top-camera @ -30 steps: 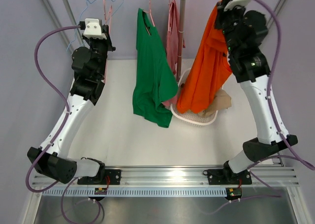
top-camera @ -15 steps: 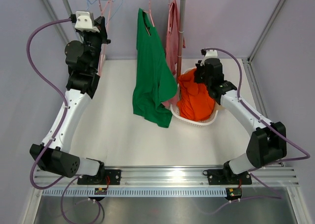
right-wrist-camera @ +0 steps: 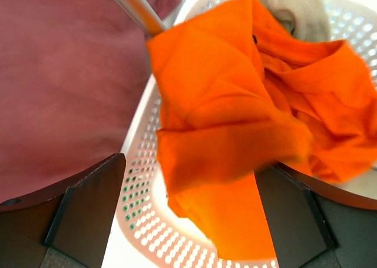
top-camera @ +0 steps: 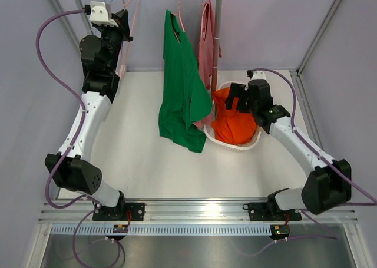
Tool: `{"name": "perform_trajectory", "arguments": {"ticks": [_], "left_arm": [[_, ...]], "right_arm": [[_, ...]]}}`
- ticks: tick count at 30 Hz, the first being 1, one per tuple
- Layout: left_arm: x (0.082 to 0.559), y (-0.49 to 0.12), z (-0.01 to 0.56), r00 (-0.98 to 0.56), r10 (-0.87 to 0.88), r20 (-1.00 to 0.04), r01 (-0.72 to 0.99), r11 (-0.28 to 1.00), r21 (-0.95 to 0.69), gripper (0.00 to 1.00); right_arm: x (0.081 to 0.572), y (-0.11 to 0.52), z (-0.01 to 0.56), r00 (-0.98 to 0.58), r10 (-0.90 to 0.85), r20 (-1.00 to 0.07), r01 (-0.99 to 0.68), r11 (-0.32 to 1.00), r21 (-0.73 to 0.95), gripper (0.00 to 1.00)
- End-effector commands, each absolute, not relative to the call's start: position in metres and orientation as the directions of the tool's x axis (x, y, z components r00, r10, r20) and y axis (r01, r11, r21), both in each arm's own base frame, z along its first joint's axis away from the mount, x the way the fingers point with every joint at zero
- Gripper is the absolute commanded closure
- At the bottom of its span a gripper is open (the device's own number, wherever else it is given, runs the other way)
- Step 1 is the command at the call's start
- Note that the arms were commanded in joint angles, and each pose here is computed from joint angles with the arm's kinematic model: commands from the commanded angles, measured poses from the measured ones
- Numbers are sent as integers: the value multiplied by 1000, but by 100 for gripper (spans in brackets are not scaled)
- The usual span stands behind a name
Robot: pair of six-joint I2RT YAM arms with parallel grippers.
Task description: Remove the t-shirt from the hanger
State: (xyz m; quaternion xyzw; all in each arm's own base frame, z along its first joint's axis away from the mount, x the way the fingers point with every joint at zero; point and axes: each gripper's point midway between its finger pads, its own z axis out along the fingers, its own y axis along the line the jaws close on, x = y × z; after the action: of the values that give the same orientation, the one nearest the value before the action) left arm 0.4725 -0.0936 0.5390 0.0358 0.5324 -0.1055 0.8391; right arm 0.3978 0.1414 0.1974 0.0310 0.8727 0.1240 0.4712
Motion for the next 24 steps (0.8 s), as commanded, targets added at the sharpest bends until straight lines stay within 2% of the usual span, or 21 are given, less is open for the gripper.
{"name": "perform_trajectory", "arguments": {"ticks": [1,5,10,17,24], "left_arm": [[469,-91,580,490,-207,-847,286,956,-68,100],[497,-84,575,453,-226,-862,320,944,-80,100],[509,-80,595,443,-243,-863,361,929,-77,100],[530,-82,571,367,-295,-882,421,898,-125,100],[537,-77,554,335,-271,-902,379,916,-134,98]], "right_arm": [[381,139,264,-421,225,-878,-129,944,304,1],[364,127,276,-371,218,-903,-128,951,282,1],[353,128,288,-339,218,-915,-166,943,287,1],[349,138,295,-345,239,-908,-215,921,324,1],[342,133,303,-323,242,-915,-214,923,320,0]]}}
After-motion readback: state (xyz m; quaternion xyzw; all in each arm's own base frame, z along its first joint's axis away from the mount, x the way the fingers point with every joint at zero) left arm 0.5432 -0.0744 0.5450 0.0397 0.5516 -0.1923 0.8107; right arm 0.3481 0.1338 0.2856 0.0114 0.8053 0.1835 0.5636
